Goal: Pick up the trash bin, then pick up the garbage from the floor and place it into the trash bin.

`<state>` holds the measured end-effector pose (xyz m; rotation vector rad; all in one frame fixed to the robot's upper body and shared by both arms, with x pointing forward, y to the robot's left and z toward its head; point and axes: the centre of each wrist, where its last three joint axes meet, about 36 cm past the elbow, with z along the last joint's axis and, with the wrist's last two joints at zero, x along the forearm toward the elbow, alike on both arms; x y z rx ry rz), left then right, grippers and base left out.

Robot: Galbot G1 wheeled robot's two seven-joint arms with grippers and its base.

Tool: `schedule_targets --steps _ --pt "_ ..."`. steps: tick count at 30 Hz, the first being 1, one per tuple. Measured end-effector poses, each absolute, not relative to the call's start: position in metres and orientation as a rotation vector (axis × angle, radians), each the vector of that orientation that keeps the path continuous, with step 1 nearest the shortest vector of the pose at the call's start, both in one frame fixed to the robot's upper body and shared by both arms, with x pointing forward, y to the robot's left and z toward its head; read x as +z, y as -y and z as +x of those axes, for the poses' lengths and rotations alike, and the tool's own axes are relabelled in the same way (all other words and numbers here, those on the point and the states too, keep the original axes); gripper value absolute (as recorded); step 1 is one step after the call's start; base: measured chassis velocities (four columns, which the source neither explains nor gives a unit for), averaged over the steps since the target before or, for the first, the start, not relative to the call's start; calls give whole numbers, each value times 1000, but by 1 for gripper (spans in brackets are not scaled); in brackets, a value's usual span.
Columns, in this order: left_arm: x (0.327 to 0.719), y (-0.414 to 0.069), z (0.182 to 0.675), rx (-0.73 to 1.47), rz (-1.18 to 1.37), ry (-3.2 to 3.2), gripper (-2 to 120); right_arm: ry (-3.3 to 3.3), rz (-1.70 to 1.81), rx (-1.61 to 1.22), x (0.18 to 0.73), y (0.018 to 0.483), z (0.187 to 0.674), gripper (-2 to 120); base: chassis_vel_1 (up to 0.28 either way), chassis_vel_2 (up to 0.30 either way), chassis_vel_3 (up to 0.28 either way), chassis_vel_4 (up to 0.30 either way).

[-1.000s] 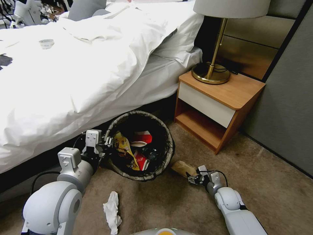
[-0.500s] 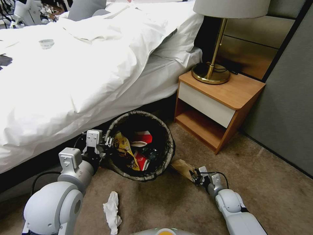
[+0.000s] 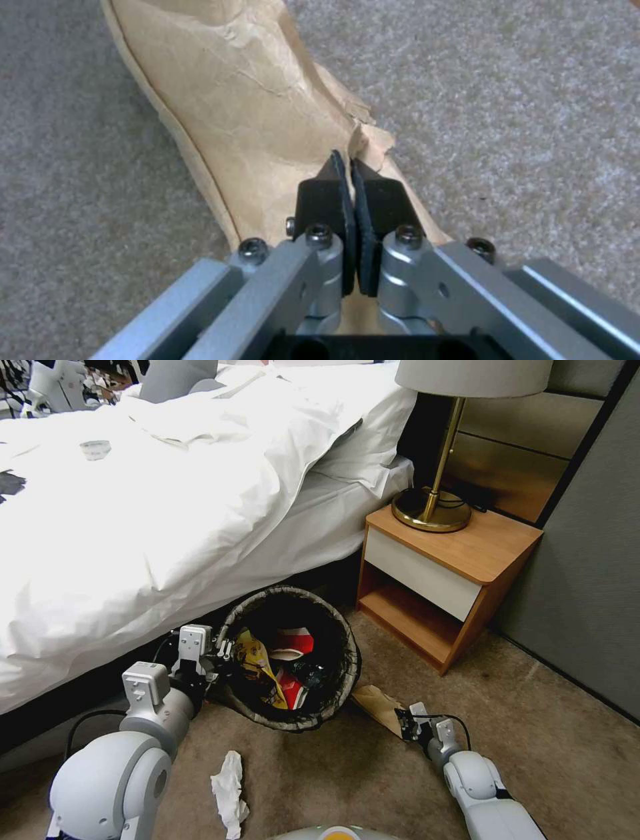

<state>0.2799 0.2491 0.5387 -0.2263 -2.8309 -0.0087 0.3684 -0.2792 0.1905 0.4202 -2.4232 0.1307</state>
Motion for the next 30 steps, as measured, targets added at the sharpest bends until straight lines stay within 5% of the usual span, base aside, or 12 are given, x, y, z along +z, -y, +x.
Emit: schedule_targets --steps 10,14,30 --pt "539 -249 280 -10 -231 2832 3 2531 364 104 224 286 367 0 0 0 0 0" --pt "538 -250 282 -7 -229 2829 3 2711 324 48 301 293 355 0 0 0 0 0" --pt "534 -251 285 -2 -233 2820 3 3067 343 -3 466 275 327 0 0 0 0 0"
